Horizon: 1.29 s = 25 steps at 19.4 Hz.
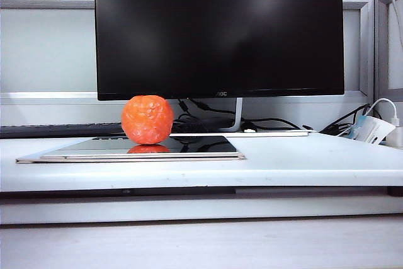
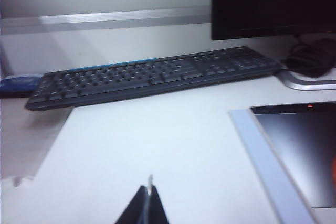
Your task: Place the orange on the center of the mirror.
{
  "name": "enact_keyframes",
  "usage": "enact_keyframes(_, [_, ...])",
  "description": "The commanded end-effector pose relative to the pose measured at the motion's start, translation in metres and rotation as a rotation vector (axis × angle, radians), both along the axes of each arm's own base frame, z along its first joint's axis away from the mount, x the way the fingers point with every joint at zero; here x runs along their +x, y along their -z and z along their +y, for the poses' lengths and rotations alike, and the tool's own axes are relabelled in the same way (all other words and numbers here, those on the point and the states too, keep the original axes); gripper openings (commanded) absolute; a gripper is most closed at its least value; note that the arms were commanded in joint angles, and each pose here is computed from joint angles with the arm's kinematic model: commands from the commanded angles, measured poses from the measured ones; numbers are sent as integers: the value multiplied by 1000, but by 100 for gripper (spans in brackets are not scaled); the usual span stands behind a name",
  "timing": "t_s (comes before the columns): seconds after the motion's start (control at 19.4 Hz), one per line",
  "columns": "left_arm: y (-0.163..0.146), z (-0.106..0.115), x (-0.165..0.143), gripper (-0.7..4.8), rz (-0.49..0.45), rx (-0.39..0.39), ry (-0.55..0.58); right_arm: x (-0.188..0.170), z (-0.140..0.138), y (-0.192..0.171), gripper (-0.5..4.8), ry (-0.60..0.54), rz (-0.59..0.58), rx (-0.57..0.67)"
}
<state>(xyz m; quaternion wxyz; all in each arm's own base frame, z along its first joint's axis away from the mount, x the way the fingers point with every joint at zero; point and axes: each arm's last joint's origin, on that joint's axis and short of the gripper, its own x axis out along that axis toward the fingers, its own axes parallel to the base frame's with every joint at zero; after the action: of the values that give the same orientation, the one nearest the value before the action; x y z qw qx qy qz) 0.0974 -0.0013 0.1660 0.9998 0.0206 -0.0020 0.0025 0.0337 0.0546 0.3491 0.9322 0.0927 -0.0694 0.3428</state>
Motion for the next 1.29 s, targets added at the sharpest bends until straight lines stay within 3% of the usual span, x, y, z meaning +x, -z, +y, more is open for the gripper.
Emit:
enact_keyframes(0.05, [-1, 1, 0, -5, -10, 4, -3, -7, -15, 22, -5, -9, 37, -69])
enact_keyframes(0.41, [-1, 1, 0, -5, -10, 4, -3, -15, -47, 46, -5, -49, 50, -137])
enact_keyframes(0.77, [-1, 0, 0, -5, -10, 3, 1, -14, -47, 47, -5, -27, 44, -169])
enact_keyframes(0.98, [-1, 0, 0, -5, -10, 4, 1, -14, -49, 50, -5, 134, 78, -167])
enact_keyframes(1.19, [-1, 0, 0, -5, -10, 3, 1, 4, -41, 72, -5, 473, 98, -146])
enact_keyframes(1.29, [-1, 0, 0, -5, -10, 4, 1, 22, -36, 96, -5, 508, 102, -151])
